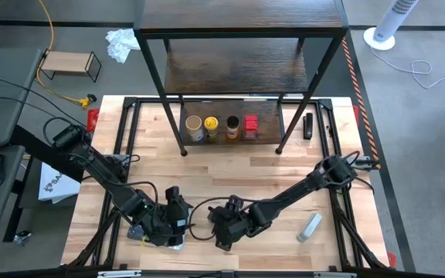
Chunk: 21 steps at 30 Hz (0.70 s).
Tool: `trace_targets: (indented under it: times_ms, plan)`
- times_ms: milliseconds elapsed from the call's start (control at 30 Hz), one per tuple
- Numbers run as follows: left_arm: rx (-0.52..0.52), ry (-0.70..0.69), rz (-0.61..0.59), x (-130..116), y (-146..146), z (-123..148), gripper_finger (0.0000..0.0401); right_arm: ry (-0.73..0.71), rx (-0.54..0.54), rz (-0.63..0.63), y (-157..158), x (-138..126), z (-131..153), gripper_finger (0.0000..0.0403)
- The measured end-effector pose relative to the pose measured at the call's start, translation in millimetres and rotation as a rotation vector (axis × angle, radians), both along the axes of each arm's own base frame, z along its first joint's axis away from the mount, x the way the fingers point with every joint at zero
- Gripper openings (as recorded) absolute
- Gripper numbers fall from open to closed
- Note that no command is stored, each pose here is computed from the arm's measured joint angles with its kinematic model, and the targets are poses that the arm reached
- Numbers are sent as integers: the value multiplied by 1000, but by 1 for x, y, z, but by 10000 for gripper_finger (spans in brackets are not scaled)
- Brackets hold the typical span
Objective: Shelf spices
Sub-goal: Put the black seasoning can on the shelf
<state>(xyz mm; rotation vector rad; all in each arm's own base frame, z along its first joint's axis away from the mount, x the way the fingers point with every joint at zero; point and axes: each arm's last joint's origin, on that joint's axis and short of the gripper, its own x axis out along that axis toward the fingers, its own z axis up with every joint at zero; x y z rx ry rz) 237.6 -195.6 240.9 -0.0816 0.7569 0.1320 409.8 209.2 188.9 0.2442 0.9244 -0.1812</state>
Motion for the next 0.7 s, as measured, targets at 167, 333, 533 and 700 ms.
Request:
trace_targets:
  times_ms: [167,333,533,700]
  plan:
    - [-4,-10,18,0,0,0,275,-48,-3,-98,-6,7,-3,289]
    - [-2,-6,18,0,0,0,275,-32,14,-157,-11,8,-7,205]
    - [17,1,24,-1,2,-3,275,-11,29,-156,-10,6,-6,112]
    - [48,-13,59,-2,5,-2,275,-13,-8,-205,-18,-9,23,112]
